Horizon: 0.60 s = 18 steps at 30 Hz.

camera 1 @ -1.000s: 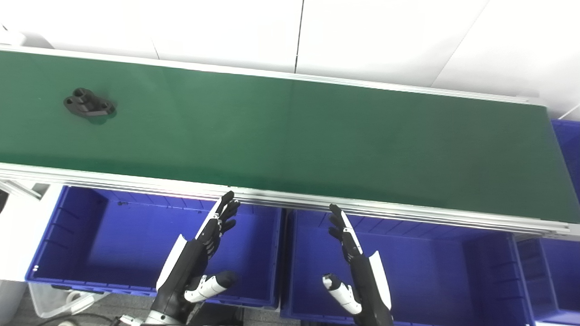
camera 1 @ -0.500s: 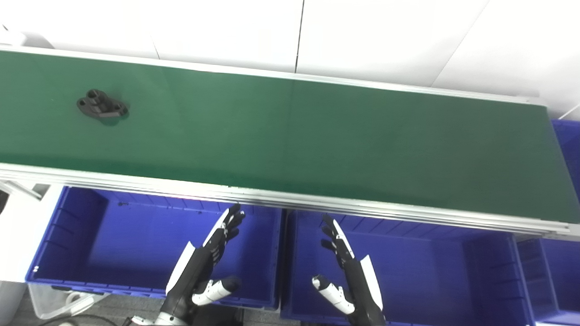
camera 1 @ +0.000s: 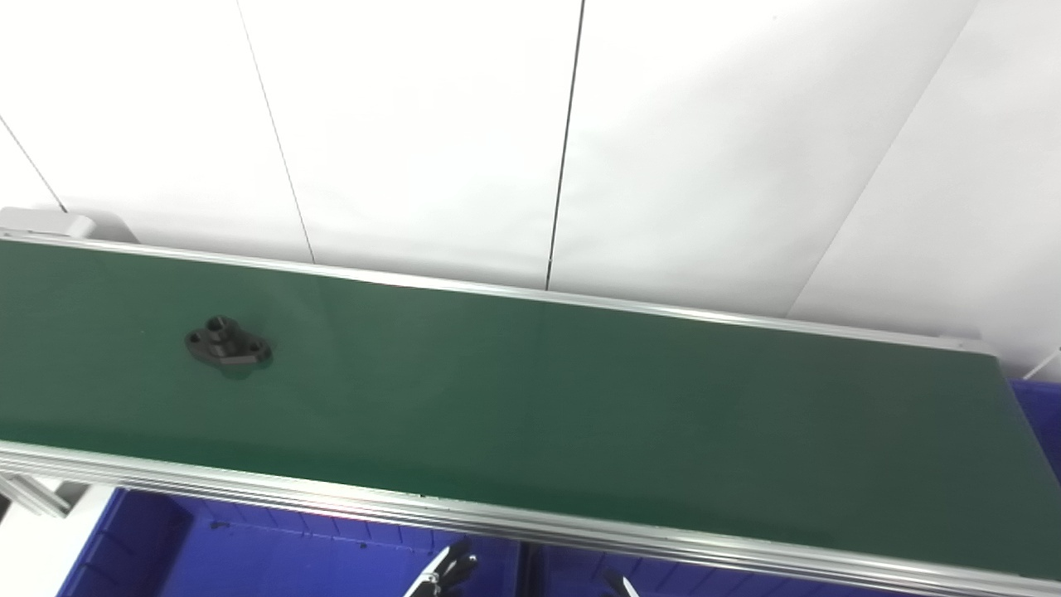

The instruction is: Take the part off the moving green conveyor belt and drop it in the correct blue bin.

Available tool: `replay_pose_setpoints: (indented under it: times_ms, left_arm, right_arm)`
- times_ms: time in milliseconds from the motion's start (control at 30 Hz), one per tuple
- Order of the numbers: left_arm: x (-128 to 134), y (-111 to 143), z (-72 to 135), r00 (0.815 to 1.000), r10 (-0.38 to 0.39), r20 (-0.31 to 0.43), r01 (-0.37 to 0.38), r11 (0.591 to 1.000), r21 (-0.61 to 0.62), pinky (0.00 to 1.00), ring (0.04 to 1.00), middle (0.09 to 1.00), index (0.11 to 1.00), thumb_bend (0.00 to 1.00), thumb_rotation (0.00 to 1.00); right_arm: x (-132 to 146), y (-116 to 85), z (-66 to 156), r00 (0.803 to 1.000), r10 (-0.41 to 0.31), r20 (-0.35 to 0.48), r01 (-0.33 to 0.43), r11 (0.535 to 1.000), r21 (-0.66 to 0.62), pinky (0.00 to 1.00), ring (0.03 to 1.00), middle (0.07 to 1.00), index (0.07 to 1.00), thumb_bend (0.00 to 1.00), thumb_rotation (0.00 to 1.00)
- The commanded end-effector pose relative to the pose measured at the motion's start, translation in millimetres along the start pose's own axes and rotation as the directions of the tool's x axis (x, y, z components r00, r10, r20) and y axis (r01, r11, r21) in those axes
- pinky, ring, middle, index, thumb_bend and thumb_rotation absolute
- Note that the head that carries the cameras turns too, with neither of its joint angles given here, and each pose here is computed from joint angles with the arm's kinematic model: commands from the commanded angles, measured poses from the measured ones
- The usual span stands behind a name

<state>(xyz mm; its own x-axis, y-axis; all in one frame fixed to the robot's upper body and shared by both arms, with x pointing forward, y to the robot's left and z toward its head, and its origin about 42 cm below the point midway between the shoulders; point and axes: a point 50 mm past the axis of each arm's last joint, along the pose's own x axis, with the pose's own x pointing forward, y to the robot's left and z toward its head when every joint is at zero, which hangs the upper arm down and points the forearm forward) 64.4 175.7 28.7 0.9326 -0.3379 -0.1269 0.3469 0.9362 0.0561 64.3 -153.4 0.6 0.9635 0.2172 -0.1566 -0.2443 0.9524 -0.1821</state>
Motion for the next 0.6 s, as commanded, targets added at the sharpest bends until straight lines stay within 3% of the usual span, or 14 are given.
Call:
replay_pose_setpoints:
  times_ms: [0, 567]
  left_arm:
    - [0.8, -1.5, 7.4, 0.999, 0.015, 0.046, -0.016, 1.0, 0.007, 0.86, 0.906, 0.898, 0.926, 0.88, 0.76]
    - [7.6, -14.0, 11.0, 0.998, -0.006, 0.068, 0.005, 1.0, 0.014, 0.78, 0.896, 0.893, 0.905, 0.88, 0.75]
  right_arm:
    - [1.3, -1.0, 9.5, 0.997, -0.011, 0.074, 0.009, 1.0, 0.025, 0.81, 0.915, 0.951, 0.944, 0.88, 0.9]
    - [-2.6, -15.9, 11.6, 0.996, -0.009, 0.087, 0.008, 1.0, 0.009, 0.84, 0.922, 0.969, 0.992, 0.87, 0.92]
